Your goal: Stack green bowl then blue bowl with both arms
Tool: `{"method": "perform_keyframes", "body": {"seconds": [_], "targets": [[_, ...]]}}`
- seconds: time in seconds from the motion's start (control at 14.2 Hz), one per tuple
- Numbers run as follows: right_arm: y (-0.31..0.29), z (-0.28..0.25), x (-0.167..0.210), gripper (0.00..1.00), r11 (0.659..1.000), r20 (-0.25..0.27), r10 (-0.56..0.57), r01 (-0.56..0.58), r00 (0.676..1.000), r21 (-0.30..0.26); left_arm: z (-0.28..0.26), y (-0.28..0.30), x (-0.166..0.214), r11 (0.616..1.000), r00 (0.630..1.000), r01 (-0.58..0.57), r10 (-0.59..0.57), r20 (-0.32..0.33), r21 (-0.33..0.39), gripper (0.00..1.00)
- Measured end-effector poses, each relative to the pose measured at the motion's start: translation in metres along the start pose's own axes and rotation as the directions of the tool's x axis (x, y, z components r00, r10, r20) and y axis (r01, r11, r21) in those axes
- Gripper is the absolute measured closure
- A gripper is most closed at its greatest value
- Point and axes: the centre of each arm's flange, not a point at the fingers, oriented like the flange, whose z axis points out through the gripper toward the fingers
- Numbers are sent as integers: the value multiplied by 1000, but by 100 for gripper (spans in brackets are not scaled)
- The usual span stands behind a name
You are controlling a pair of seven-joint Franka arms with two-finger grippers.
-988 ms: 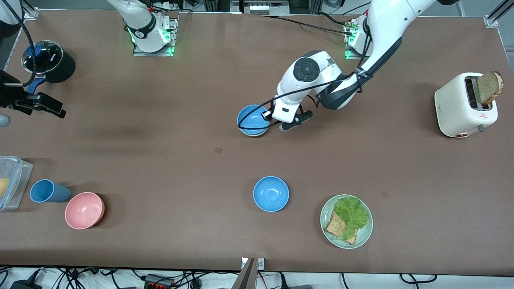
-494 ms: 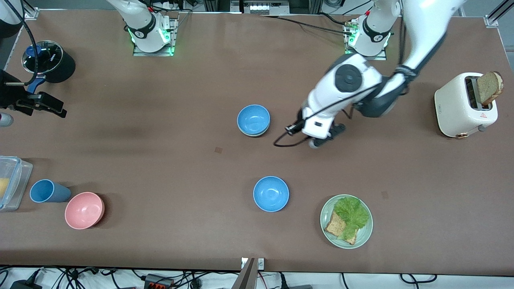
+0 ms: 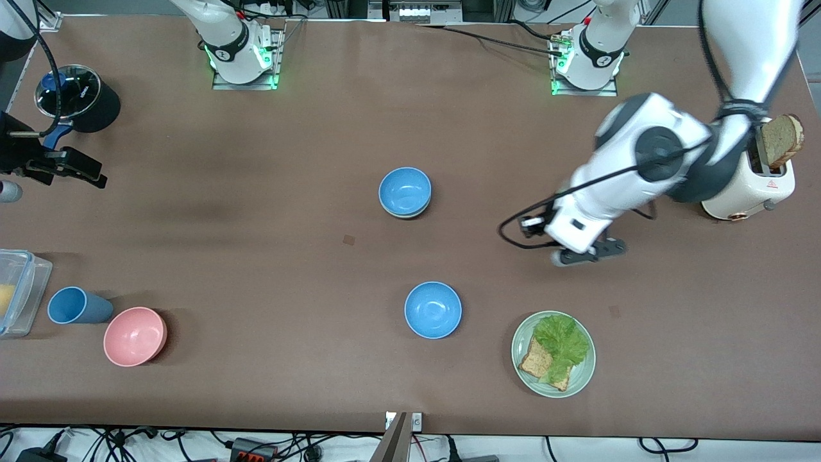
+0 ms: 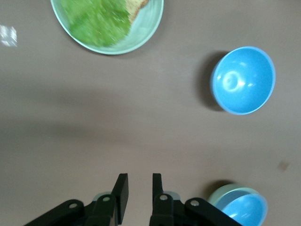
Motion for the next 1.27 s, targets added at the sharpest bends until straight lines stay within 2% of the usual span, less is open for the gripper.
{"method": "perform_keyframes", "body": {"seconds": [0.28, 0.56, 0.78, 0.92, 0.99, 1.27], "targets": [[-3, 0, 0, 0, 1000, 0, -9, 9, 1000, 0, -27, -85, 40, 995, 995, -90, 92, 49, -43, 70], [-3, 0, 0, 0, 1000, 0, -22, 22, 1000, 0, -66, -130, 41, 989, 992, -128, 128, 5, 71, 63], [-3, 0, -1, 0, 1000, 5, -22, 22, 1000, 0, -98, -141, 26, 984, 989, -145, 146, 1, 100, 63], [-1, -1, -2, 0, 1000, 9, -20, 20, 1000, 0, -117, -149, 13, 984, 991, -135, 137, -8, 115, 59], [-1, -2, -3, 0, 1000, 9, -20, 20, 1000, 0, -123, -155, 6, 984, 991, -129, 131, -11, 122, 53], [-3, -2, -3, 0, 1000, 10, -24, 24, 1000, 0, -137, -165, -9, 984, 993, -109, 113, -21, 138, 16]]}}
